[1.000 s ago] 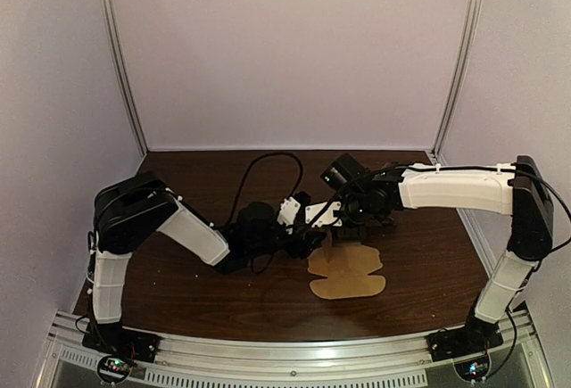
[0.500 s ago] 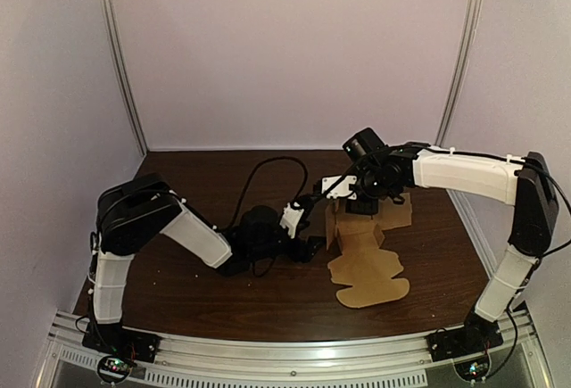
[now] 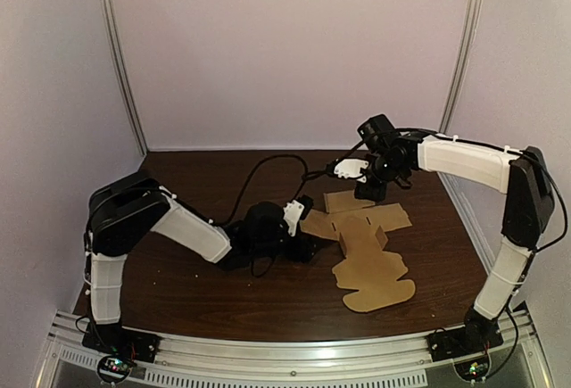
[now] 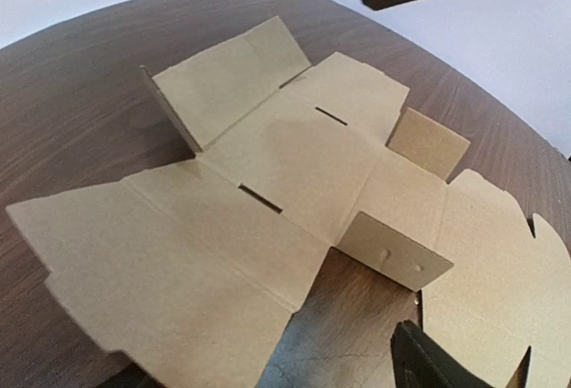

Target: Fold the paper box

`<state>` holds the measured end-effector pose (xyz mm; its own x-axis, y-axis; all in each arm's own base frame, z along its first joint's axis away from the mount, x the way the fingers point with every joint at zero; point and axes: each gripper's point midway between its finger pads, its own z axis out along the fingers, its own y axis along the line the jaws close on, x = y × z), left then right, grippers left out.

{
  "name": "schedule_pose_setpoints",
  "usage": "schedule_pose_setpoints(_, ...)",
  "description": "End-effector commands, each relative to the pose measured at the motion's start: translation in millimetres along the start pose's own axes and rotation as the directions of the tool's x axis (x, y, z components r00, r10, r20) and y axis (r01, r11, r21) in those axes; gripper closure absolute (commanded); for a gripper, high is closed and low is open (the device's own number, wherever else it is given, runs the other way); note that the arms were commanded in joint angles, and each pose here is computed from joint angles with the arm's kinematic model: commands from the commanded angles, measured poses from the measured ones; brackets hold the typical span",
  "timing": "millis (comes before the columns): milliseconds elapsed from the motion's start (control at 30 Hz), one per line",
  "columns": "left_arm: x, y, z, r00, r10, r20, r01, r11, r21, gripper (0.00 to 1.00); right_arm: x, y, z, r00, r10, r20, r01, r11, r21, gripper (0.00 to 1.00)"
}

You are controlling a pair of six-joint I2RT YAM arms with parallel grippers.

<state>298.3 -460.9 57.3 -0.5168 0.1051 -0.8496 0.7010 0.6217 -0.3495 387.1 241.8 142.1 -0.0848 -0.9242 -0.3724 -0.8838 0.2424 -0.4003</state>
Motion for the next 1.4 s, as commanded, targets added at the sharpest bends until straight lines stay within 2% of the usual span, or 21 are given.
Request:
schedule_pose_setpoints(0,-30,11,-24,0.969,-0.245,-0.031,0.235,0.955,-0.183,0.24,14,-18,-13,0.979,0.202,0.024,-0.200,0.978,-0.051,0.48)
schedule_pose_setpoints(133,-32,26,-34,0.936,-0.347,-0.058,0.316,0.902,-0.294,0.23,27,-29,-22,0.942,0.331,0.063,-0.326,0.942,-0.074,0.47)
schedule_pose_setpoints(233,-31,48,-36,0.880,-0.472,-0.049,0.425,0.830,-0.360,0.23,35,-39,-23,0.908,0.412,0.078,-0.404,0.909,-0.102,0.46)
schedule_pose_setpoints(333,-35,61,-33,0.828,-0.559,-0.043,0.515,0.789,-0.334,0.23,40,-44,-27,0.870,0.485,0.088,-0.469,0.869,-0.154,0.43)
schedule_pose_setpoints(433,-38,67,-24,0.797,-0.601,-0.060,0.554,0.767,-0.324,0.25,44,-42,-31,0.864,0.496,0.091,-0.477,0.862,-0.171,0.41)
schedule_pose_setpoints(533,-40,56,-15,0.774,-0.624,-0.108,0.580,0.767,-0.277,0.28,48,-38,-33,0.859,0.503,0.089,-0.484,0.857,-0.175,0.41)
schedule_pose_setpoints(700,-24,48,-9,0.708,-0.681,-0.190,0.625,0.728,-0.281,0.35,55,-35,-35,0.834,0.547,0.070,-0.521,0.823,-0.228,0.42)
schedule_pose_setpoints(867,-17,46,-6,0.672,-0.706,-0.225,0.650,0.707,-0.278,0.48,62,-33,-29,0.849,0.528,0.033,-0.501,0.822,-0.269,0.43)
schedule_pose_setpoints(1133,-6,43,-4,0.650,-0.712,-0.266,0.661,0.702,-0.265,0.80,74,-31,-16,0.858,0.512,-0.041,-0.499,0.812,-0.302,0.46)
schedule_pose_setpoints(1267,-2,42,-5,0.645,-0.709,-0.285,0.667,0.705,-0.242,0.97,72,-26,-17,0.864,0.501,-0.050,-0.487,0.807,-0.335,0.49)
schedule_pose_setpoints(1367,-12,34,-8,0.679,-0.663,-0.316,0.643,0.744,-0.180,1.00,68,-21,-22,0.877,0.477,-0.052,-0.459,0.801,-0.384,0.50)
